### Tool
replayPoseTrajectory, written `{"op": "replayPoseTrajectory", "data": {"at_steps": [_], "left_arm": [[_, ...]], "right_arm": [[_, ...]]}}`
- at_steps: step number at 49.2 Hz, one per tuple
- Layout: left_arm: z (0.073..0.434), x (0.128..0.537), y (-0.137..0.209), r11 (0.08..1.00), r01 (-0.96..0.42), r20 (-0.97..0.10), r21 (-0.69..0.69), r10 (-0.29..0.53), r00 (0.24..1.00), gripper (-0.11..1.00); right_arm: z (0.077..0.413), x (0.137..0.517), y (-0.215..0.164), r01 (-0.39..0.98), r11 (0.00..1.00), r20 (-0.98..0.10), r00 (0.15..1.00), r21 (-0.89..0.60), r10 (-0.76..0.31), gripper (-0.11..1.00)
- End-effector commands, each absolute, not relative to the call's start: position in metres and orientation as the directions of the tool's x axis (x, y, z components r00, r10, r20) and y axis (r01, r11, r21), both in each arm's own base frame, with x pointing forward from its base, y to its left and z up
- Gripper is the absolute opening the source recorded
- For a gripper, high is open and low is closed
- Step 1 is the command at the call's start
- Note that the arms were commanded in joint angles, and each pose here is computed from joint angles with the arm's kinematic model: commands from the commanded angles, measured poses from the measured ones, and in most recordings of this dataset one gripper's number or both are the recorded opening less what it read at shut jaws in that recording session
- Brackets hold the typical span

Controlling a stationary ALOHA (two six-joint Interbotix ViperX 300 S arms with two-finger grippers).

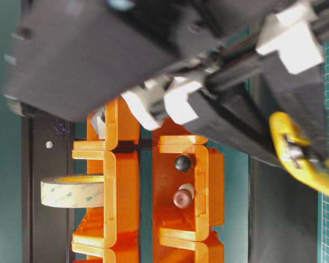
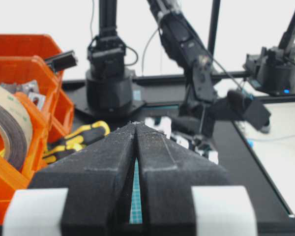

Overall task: Pick cutter from container rack with right arm.
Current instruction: 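Pull the cutter out of the rack and carry it over the mat, then lower the cutter onto the mat and open the right gripper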

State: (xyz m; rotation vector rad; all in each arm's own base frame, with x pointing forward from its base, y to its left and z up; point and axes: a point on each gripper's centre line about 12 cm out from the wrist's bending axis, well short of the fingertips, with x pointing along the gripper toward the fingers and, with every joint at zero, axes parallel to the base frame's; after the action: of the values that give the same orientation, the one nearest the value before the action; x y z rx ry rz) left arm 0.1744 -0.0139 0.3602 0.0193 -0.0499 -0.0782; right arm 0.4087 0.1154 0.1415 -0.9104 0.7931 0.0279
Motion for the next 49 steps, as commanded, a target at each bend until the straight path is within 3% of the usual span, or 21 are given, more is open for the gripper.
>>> {"op": "replayPoseTrajectory", "data": {"at_steps": [1,45,49], "left_arm": [[0.365,0.177,-0.015,0.996,0.080,0.061,0.026,-0.082,0.995,0.00],[0.362,0.177,-0.015,0.997,0.080,0.046,0.023,-0.081,0.996,0.00],[0.361,0.178,-0.015,0.996,0.080,0.043,0.023,-0.081,0.996,0.00]], "right_arm": [[0.150,0.417,0.119,-0.335,0.641,-0.611,0.744,-0.691,-0.270,0.27],[0.111,0.412,0.124,-0.394,0.706,-0.698,0.688,-0.588,-0.197,0.27],[0.109,0.411,0.125,-0.396,0.720,-0.709,0.680,-0.570,-0.186,0.36]]}}
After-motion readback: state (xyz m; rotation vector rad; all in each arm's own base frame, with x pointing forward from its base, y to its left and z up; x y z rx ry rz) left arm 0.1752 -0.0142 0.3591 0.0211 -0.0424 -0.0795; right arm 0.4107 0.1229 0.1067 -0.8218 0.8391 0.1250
